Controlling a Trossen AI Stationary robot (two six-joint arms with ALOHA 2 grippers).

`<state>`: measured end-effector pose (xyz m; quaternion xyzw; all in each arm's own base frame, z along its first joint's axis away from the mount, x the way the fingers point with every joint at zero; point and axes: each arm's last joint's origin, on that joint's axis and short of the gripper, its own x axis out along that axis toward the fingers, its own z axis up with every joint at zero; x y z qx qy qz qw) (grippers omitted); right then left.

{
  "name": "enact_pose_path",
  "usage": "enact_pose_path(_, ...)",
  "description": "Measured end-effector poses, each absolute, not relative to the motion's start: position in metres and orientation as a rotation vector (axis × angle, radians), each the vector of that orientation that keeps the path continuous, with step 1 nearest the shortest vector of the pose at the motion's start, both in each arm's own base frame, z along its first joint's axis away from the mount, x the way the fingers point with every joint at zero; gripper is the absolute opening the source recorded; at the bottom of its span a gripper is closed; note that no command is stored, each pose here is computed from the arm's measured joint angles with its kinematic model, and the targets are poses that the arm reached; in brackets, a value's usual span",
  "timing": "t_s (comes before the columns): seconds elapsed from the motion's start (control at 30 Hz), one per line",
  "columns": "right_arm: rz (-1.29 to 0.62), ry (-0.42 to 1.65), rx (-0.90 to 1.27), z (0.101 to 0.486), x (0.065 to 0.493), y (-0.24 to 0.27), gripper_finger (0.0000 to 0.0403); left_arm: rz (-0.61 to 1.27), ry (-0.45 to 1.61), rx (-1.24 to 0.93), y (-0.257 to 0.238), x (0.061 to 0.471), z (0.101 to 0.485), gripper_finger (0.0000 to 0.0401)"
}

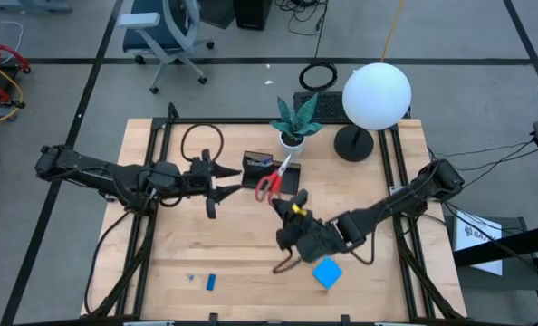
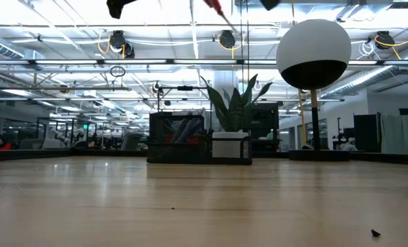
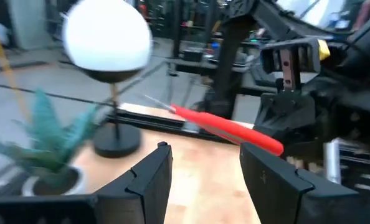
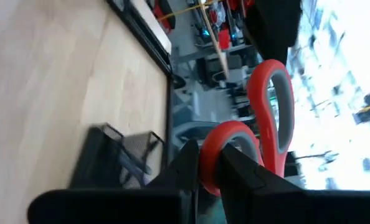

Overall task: Pick and place office supplies into organizer
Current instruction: Put the red scissors into the black desk organizer

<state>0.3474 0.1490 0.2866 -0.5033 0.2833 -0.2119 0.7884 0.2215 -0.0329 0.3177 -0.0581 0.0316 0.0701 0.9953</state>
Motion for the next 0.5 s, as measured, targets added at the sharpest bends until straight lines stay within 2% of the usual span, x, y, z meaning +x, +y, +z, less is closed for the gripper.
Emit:
enact_pose_path(0.3, -0.344, 0.553, -0.765, 0.295, 0.363, 0.102, 0.0029, 0.213, 0.086, -0.054, -0.030, 0.217, 0.317, 0.0195)
enact_pose_path(0.5, -0.293, 0.554, -0.689, 0.277, 0.368, 0.072, 0.0029, 0.212, 0.128, -0.037, -0.031, 0.217, 0.313, 0.0195)
